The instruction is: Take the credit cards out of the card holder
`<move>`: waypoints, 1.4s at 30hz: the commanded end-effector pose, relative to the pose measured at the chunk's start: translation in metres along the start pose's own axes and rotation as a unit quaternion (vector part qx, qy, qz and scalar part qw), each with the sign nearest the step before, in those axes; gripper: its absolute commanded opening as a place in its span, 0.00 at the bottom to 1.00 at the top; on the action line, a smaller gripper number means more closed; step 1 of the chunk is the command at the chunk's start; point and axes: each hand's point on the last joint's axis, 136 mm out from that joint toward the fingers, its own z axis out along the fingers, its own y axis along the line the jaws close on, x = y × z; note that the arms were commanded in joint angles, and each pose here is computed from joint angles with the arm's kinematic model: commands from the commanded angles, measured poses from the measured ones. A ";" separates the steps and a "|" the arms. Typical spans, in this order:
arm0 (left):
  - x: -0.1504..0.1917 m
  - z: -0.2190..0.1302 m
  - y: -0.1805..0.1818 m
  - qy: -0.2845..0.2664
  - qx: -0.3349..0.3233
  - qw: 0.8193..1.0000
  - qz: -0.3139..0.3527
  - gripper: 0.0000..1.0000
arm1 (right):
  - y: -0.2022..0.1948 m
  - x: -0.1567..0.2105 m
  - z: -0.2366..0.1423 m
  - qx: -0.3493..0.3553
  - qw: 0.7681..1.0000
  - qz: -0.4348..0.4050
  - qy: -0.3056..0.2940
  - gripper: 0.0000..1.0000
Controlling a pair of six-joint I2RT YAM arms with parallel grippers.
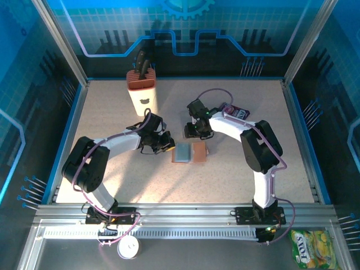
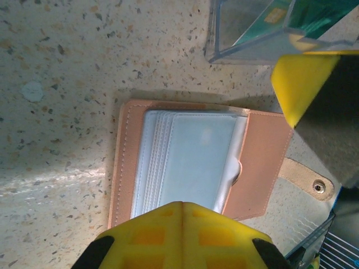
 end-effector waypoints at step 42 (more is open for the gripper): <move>0.019 0.013 0.005 0.016 -0.002 1.000 -0.001 0.03 | 0.062 -0.020 -0.037 -0.170 0.984 0.035 -0.027 0.30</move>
